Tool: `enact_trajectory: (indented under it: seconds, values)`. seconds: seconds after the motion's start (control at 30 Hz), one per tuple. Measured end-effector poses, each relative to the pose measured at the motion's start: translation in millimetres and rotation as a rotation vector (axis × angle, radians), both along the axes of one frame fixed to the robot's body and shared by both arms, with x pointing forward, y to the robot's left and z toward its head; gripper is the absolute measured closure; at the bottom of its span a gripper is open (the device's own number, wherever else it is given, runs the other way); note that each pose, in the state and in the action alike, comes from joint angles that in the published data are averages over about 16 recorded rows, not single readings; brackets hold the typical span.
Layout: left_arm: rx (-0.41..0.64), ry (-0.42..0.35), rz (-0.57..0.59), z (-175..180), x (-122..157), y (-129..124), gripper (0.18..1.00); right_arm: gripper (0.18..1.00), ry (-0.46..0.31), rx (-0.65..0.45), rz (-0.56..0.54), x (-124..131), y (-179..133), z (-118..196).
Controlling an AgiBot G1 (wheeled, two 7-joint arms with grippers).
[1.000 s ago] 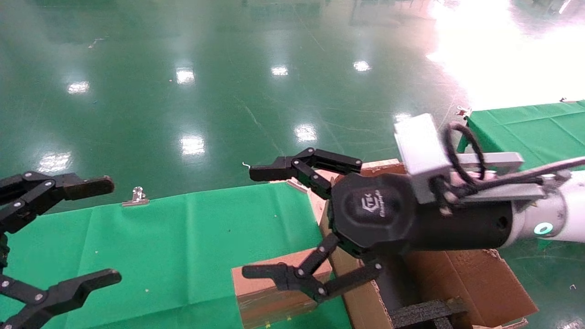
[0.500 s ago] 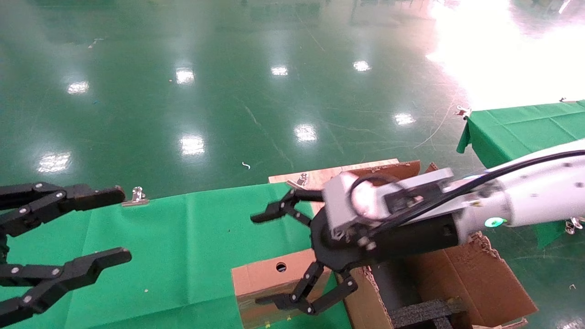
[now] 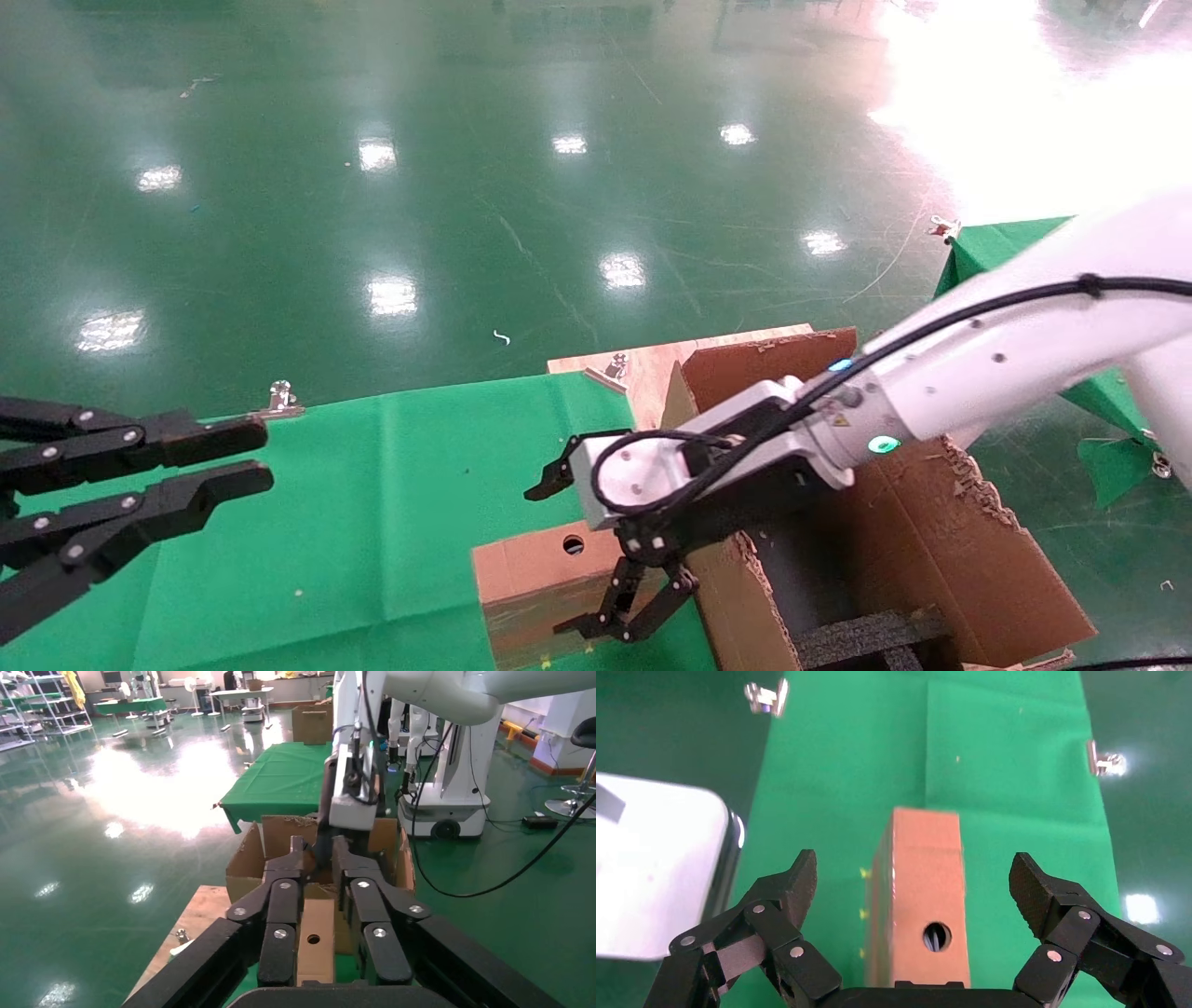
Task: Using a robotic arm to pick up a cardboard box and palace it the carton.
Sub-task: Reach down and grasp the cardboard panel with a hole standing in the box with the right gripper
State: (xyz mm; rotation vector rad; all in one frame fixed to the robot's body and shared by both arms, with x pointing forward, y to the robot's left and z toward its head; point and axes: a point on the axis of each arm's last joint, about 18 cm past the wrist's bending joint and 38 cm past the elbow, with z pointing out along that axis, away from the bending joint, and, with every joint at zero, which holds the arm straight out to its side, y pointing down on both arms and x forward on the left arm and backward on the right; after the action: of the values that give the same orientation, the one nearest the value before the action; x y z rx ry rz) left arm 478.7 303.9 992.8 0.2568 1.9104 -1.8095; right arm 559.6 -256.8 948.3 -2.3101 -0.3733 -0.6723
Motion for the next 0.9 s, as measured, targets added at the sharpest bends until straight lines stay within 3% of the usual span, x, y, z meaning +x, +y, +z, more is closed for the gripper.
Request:
enact_trajectory:
  seconds: [0.4,0.9]
  values:
    - [0.000,0.000,0.000,0,0,0,0.968,0.178,-0.044,-0.223,-0.010,28,17,-5]
    - [0.000,0.000,0.000,0,0,0,0.982,0.178,-0.059,-0.369,0.009,42,25,-13]
